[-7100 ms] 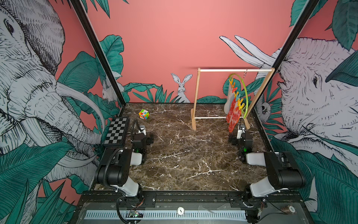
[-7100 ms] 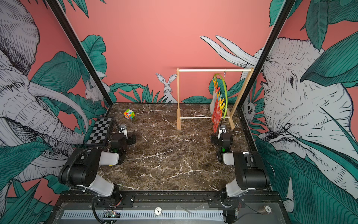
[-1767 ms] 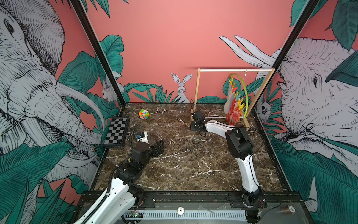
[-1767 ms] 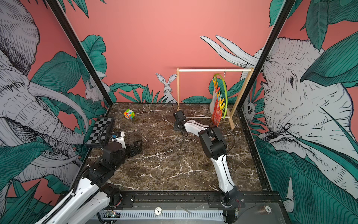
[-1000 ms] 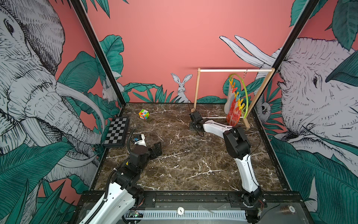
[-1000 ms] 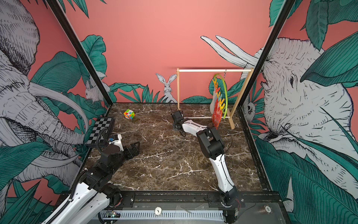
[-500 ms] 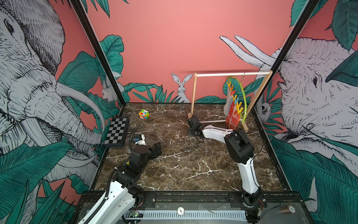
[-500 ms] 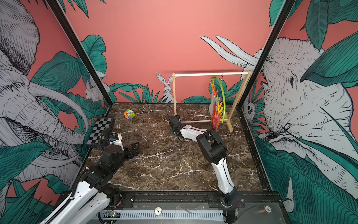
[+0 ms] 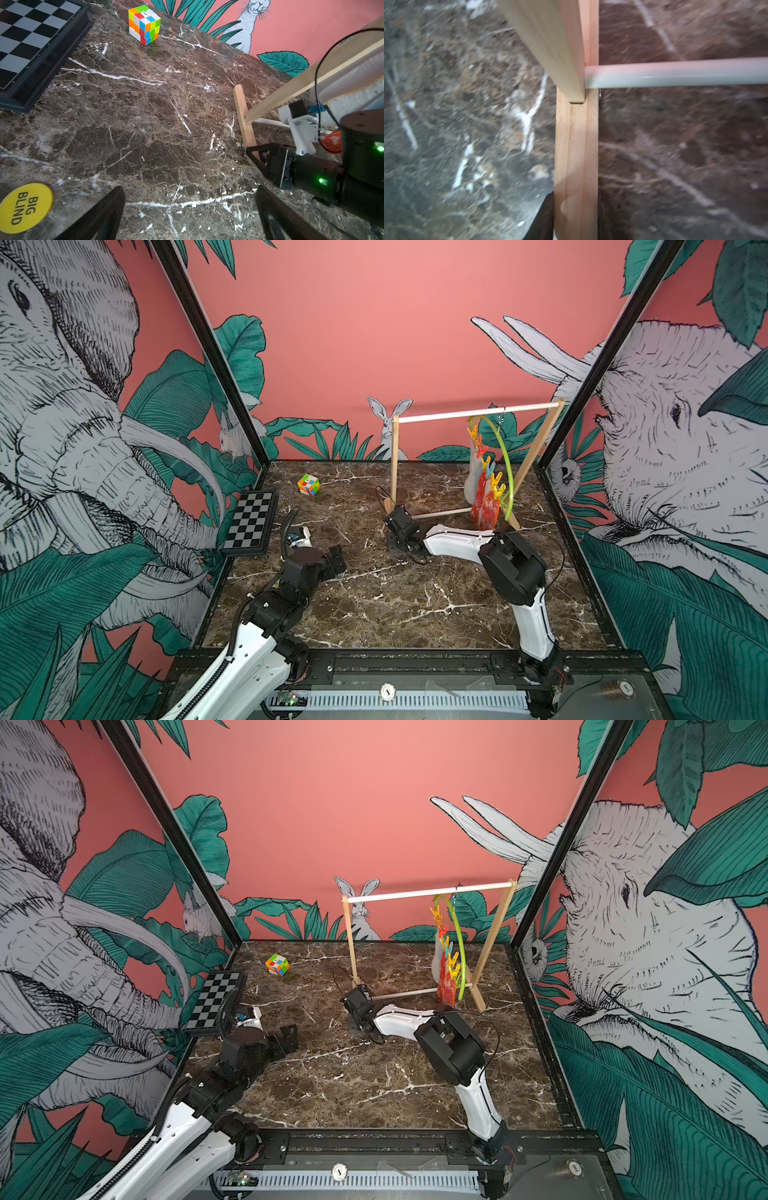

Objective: Take the shoe insoles off the hanger
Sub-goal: Move the clothesline to the center of the board.

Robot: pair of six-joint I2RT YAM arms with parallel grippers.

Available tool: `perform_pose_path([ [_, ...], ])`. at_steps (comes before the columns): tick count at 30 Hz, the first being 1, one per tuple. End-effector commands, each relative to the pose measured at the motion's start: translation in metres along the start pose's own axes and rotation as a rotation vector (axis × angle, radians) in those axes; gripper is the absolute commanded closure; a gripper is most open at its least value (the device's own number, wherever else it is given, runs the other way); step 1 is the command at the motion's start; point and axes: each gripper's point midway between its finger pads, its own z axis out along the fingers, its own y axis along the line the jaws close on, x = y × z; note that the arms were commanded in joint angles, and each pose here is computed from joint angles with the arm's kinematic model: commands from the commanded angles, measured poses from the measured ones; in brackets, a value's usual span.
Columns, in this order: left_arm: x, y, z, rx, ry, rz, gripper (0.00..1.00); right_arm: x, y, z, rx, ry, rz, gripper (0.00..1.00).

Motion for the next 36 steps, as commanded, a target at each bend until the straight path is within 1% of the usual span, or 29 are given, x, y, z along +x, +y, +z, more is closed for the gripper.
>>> perform_pose_path([
  [1,-0.005,0.004,-0.004,-0.03,-0.009,0.009,0.01,0.012,0.033,-0.012,-0.081,0.014,-0.001,0.73],
  [10,-0.01,0.003,-0.008,-0.039,-0.008,0.041,0.0,0.027,0.086,-0.029,-0.172,0.016,-0.037,0.7],
  [15,-0.014,-0.001,-0.009,-0.016,-0.004,0.044,0.01,0.038,0.1,-0.025,-0.199,0.043,-0.038,0.66],
  [16,-0.015,-0.001,-0.01,-0.015,-0.004,0.042,0.01,0.039,0.101,-0.025,-0.2,0.044,-0.041,0.62],
  [19,-0.019,-0.003,-0.012,-0.004,-0.008,0.042,0.01,0.038,0.104,-0.03,-0.206,0.03,-0.057,0.46],
  [21,-0.022,-0.004,-0.013,0.002,-0.014,0.043,0.01,0.037,0.104,-0.036,-0.209,0.016,-0.069,0.39],
  [23,-0.024,-0.006,-0.014,0.011,-0.016,0.048,0.01,0.034,0.103,-0.045,-0.213,-0.004,-0.079,0.35],
  [28,-0.034,-0.007,-0.016,0.005,-0.031,0.057,0.0,0.029,0.099,-0.07,-0.234,-0.051,-0.111,0.3],
  [31,-0.042,-0.011,-0.019,0.011,-0.049,0.067,0.01,0.024,0.101,-0.091,-0.262,-0.082,-0.146,0.29],
  [33,-0.049,-0.013,-0.022,0.011,-0.064,0.078,0.01,0.032,0.093,-0.098,-0.261,-0.075,-0.17,0.29],
  [36,-0.059,-0.017,-0.026,0.014,-0.089,0.099,0.0,0.03,0.088,-0.12,-0.286,-0.105,-0.196,0.29],
])
